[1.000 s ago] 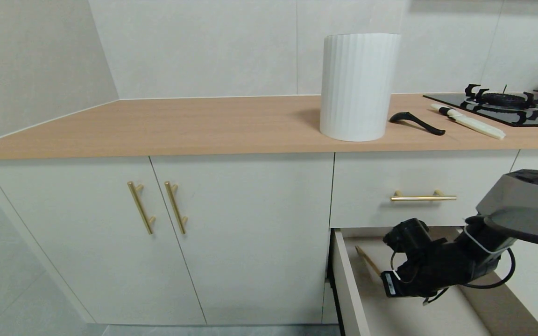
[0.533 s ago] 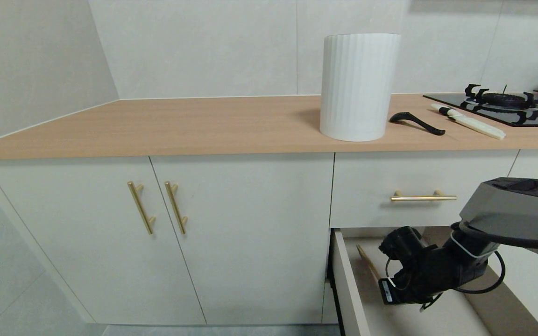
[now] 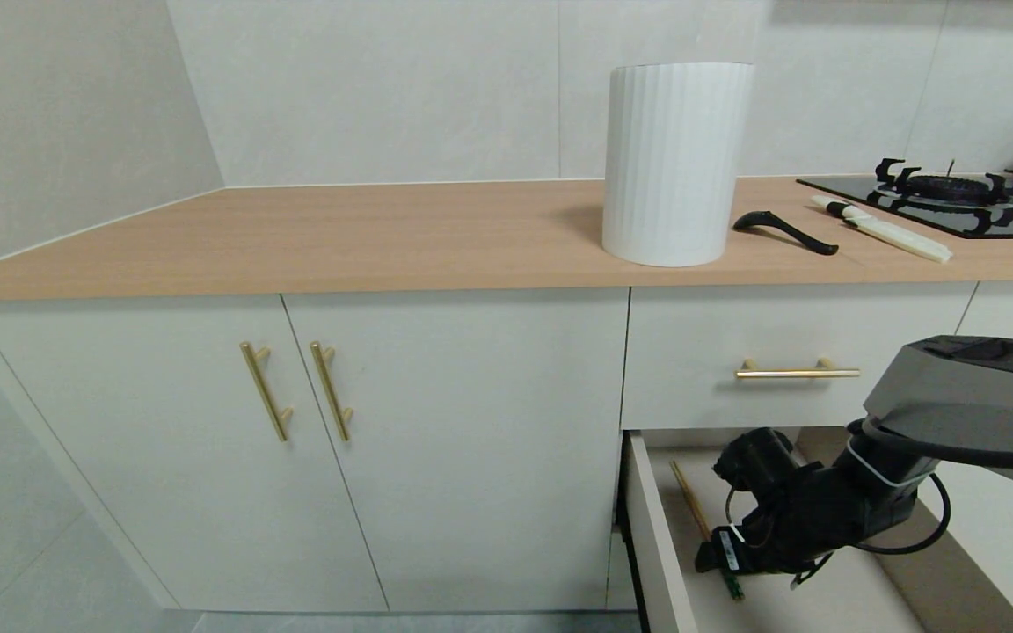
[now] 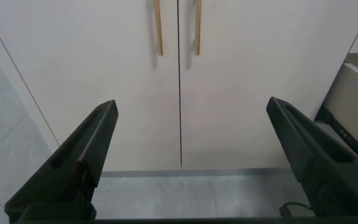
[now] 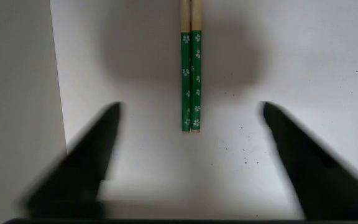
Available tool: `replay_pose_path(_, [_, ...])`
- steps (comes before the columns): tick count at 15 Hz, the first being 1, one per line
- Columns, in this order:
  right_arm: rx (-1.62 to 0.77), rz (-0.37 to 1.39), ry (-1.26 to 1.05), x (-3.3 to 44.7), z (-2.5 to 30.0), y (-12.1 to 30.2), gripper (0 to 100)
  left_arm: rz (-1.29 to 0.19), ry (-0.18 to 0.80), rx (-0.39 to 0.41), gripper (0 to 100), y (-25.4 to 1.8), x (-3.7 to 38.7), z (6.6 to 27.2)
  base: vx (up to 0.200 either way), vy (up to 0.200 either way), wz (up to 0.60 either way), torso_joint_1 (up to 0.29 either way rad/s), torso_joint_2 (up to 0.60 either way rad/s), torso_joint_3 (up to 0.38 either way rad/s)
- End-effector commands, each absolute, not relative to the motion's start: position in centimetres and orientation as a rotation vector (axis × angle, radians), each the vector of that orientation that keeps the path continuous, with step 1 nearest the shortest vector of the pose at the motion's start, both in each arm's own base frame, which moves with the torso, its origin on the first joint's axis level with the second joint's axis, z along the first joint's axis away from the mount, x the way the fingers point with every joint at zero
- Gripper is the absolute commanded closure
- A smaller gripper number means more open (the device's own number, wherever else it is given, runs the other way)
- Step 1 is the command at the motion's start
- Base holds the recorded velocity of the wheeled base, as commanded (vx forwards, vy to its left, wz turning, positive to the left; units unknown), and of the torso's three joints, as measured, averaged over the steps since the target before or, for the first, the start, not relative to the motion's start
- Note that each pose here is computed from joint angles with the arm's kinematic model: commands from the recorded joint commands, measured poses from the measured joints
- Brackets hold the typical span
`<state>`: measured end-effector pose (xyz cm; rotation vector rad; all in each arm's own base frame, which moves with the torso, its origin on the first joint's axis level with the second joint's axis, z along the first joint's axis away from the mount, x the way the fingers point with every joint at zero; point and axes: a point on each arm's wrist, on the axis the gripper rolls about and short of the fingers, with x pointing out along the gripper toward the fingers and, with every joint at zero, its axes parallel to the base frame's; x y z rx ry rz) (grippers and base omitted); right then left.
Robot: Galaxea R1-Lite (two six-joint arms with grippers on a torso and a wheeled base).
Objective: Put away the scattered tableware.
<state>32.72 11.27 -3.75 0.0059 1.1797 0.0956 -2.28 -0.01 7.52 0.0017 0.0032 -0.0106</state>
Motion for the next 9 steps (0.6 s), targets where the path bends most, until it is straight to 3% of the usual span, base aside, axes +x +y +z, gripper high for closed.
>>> replay_pose_path(1, [0.006, 0.097, 1.177, 32.7, -3.6, 11.3, 0, -0.011, 0.003, 0.002, 0, 0.0, -2.3, 7.5, 0.000, 0.000, 0.00, 0.000, 0.00, 0.000])
replay_pose_path(4, [0.017, 0.106, 1.141, 31.9, -1.3, 11.1, 0, -0.011, 0.003, 0.003, 0, 0.0, -2.3, 7.5, 0.000, 0.000, 0.00, 0.000, 0.00, 0.000])
replay_pose_path(9, [0.069, 0.156, 0.909, 27.7, 10.6, 9.5, 0, -0.011, 0.003, 0.002, 0, 0.0, -2.3, 7.5, 0.000, 0.000, 0.00, 0.000, 0.00, 0.000])
